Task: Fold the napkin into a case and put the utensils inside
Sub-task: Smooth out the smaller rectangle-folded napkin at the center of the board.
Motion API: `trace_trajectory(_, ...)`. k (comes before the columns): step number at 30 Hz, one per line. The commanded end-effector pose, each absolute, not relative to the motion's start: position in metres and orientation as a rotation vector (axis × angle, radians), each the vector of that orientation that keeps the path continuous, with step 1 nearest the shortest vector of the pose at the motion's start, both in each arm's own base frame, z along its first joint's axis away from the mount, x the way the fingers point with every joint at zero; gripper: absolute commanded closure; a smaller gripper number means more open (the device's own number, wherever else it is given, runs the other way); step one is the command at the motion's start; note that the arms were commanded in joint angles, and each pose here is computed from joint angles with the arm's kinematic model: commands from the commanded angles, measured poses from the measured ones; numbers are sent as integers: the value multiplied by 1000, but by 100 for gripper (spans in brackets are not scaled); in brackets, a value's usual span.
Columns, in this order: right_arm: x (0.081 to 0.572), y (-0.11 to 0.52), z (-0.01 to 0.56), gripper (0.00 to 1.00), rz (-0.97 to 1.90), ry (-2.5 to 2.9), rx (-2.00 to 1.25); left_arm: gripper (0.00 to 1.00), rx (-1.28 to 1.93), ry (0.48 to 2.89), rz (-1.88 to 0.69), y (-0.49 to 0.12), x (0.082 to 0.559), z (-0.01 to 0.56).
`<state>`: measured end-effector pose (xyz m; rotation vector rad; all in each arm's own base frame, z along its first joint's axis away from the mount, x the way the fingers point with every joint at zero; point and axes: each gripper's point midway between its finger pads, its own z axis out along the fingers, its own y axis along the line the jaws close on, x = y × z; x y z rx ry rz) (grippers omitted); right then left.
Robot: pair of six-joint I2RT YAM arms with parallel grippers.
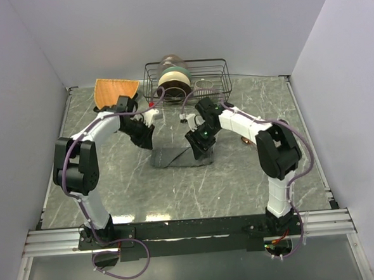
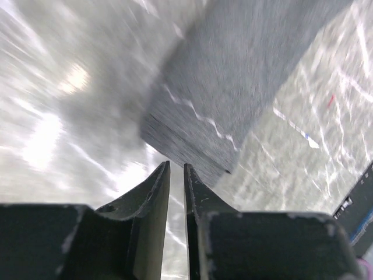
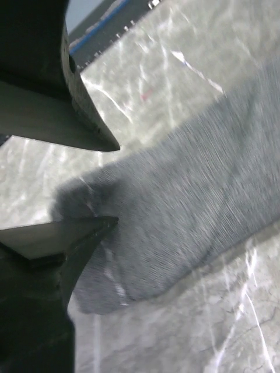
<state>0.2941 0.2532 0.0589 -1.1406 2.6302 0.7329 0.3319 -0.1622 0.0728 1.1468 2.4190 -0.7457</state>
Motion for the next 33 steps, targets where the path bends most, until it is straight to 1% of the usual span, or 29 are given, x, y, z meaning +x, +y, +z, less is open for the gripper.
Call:
trace_trajectory(1, 283, 252, 109, 51, 779, 2528, -1160, 78, 1190, 2280, -755, -173, 347, 118)
trace_trajectory(4, 277, 245, 97, 57, 752, 2576, -1160, 78, 1219, 2278, -797, -182, 342, 114)
trace_trajectory(7, 270, 237, 77, 59, 728, 2652, -1155, 79, 1242, 2301, -832, -190, 332, 99)
trace_trajectory(9, 268, 233, 67, 59, 710, 2689, -1140, 78, 1244, 2327, -841, -192, 327, 87)
trace_trajectory(14, 273, 212, 21, 59, 548, 2828, -1082, 79, 1236, 2440, -828, -183, 316, 46)
trace_trajectory(16, 277, 205, 6, 59, 492, 2883, -1045, 79, 1234, 2470, -799, -179, 316, 36)
trace_trajectory(18, 285, 202, 3, 59, 461, 2893, -1022, 79, 1244, 2479, -801, -177, 314, 36)
trace_trajectory(21, 296, 199, 3, 59, 421, 2874, -1024, 75, 1263, 2408, -812, -182, 320, 57)
trace_trajectory(22, 299, 199, 6, 59, 413, 2860, -1026, 70, 1279, 2374, -814, -184, 323, 65)
trace_trajectory(23, 305, 199, 9, 58, 393, 2843, -1029, 66, 1279, 2322, -812, -189, 335, 82)
trace_trajectory(25, 313, 199, 15, 55, 373, 2801, -1045, 59, 1280, 2285, -787, -192, 347, 97)
trace_trajectory(26, 318, 199, 19, 54, 359, 2779, -1051, 58, 1279, 2248, -747, -194, 361, 109)
trace_trajectory(27, 324, 199, 20, 51, 343, 2756, -1063, 58, 1282, 2246, -727, -194, 368, 108)
trace_trajectory(29, 335, 203, 30, 49, 332, 2710, -1069, 59, 1291, 2226, -671, -194, 385, 111)
trace_trajectory(30, 339, 204, 33, 45, 326, 2686, -1083, 59, 1302, 2258, -643, -190, 390, 98)
trace_trajectory(32, 348, 207, 50, 40, 330, 2634, -1080, 62, 1328, 2252, -605, -190, 399, 91)
trace_trajectory(33, 348, 209, 61, 36, 351, 2609, -1079, 63, 1333, 2273, -584, -188, 403, 80)
